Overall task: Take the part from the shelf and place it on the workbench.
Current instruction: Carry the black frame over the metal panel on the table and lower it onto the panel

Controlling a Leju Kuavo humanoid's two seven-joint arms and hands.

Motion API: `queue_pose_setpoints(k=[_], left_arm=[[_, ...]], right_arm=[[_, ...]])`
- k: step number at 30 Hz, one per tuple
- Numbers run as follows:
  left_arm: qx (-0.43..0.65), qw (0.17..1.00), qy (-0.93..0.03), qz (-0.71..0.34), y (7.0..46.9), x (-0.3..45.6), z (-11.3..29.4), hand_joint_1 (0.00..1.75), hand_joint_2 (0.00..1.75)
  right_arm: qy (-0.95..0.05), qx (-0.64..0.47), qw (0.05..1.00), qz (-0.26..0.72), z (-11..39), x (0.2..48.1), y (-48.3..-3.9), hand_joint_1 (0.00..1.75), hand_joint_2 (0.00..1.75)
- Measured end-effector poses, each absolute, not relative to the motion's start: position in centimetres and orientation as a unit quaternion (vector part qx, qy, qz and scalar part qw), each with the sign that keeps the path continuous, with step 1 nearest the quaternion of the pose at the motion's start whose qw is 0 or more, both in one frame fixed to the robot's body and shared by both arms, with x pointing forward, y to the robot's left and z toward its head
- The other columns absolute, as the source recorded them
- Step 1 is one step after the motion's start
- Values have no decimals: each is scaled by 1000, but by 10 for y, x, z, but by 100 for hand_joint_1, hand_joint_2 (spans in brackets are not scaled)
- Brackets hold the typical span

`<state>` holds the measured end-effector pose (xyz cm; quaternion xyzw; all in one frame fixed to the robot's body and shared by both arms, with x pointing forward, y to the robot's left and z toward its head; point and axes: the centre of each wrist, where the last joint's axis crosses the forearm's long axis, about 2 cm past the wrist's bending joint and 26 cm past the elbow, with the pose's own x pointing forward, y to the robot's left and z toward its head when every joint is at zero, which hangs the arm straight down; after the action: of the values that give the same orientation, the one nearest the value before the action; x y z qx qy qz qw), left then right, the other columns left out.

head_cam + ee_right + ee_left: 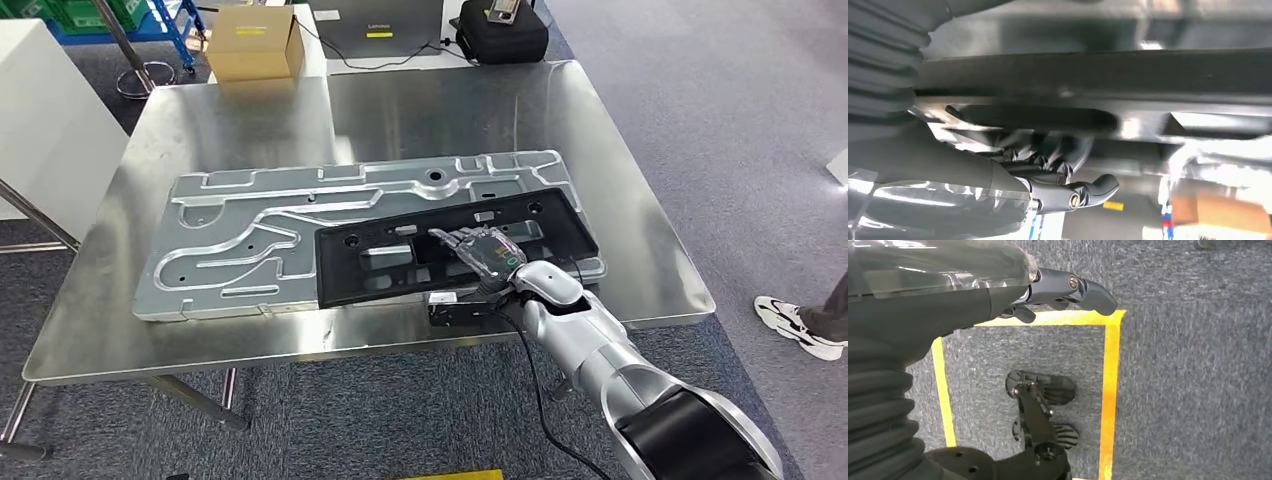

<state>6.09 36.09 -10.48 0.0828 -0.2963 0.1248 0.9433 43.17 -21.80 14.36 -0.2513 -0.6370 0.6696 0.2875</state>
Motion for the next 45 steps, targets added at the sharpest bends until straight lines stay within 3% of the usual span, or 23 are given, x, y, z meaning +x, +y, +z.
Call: queue_pose_setpoints(k=[11, 19, 25, 30, 33, 37, 45], left_arm=[[91, 943, -293, 129, 361, 58, -105, 0, 0], [87, 937, -294, 168, 358, 44, -107, 0, 0], [93, 929, -286, 213, 347, 28, -110, 0, 0], [94, 929, -282, 222, 340, 27, -111, 0, 0], [89, 930, -281, 219, 338, 25, -111, 0, 0], [73, 932, -286, 211, 336, 27, -111, 0, 0], [42, 942, -280, 179, 335, 27, -111, 0, 0]], right_arm=[[-831, -337, 184, 402, 171, 418, -234, 0, 0], [-849, -446, 137, 250, 187, 337, -301, 0, 0], [-707, -576, 341, 228, 93, 223, -426, 0, 0], [-466, -602, 584, 282, -4, 125, -488, 0, 0], [-323, -548, 726, 261, -50, 70, -476, 0, 0], [-196, -403, 863, 235, -86, 31, -431, 0, 0], [-42, -114, 975, 189, -110, 18, -347, 0, 0]])
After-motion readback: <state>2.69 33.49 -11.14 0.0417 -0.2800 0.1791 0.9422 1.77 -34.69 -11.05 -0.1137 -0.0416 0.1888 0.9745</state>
